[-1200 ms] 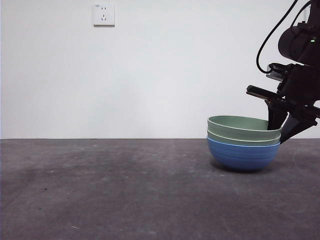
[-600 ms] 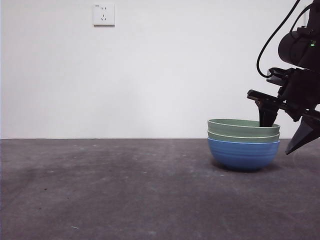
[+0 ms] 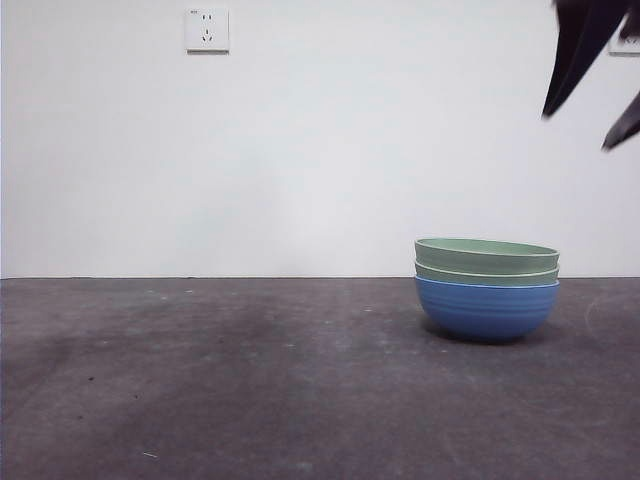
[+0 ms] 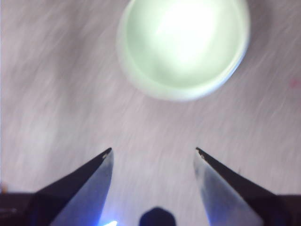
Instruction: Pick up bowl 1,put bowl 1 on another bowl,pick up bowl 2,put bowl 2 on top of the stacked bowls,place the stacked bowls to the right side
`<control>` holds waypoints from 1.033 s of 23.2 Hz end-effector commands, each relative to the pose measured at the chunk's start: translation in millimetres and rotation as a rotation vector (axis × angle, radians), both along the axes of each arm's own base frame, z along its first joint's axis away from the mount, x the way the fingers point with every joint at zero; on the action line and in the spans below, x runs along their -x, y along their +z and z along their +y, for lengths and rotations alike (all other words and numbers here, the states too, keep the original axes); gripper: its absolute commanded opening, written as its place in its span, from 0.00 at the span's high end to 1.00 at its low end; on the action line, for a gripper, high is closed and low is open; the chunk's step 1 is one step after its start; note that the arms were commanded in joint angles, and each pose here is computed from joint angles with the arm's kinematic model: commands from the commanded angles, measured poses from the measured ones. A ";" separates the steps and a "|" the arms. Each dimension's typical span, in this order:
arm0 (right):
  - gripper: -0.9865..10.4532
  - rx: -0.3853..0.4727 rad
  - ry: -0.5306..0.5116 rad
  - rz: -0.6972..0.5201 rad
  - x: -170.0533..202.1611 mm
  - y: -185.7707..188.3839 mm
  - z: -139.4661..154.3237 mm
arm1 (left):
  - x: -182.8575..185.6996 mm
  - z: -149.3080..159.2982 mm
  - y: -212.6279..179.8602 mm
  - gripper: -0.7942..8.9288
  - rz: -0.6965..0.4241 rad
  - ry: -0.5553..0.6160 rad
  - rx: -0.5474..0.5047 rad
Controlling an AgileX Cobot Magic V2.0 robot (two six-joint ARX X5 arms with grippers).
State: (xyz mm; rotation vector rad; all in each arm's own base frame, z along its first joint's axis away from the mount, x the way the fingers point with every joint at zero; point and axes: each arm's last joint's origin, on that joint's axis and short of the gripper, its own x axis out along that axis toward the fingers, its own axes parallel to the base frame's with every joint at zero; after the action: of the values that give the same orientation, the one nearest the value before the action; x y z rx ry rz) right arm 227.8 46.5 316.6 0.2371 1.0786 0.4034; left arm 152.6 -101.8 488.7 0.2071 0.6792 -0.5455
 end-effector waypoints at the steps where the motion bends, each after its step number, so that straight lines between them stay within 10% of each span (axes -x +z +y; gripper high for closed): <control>1: 0.67 0.023 0.053 -0.001 20.3 7.8 3.4 | 0.7 -0.1 -5.1 0.66 0.043 -0.013 -0.040; 5: 0.67 0.025 0.120 -0.009 51.3 20.4 9.1 | 0.8 -0.2 -5.1 0.66 0.043 -0.013 -0.039; 10: 0.92 0.030 0.199 -0.043 79.5 30.4 12.4 | 0.8 -0.2 -5.2 0.67 0.043 -0.013 -0.040; 14: 0.93 0.077 0.209 -0.077 90.2 33.9 11.8 | 0.8 -0.2 -5.2 0.94 0.044 -0.012 -0.039; 24: 0.91 0.086 0.190 -0.086 92.0 35.0 10.7 | 0.7 0.0 -5.1 0.92 0.042 -0.008 -0.041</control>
State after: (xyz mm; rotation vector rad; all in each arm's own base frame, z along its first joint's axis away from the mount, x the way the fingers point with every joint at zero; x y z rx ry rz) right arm 135.8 56.8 352.2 0.0436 1.0356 0.5303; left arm 153.5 -102.4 488.3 0.2080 0.6817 -0.5450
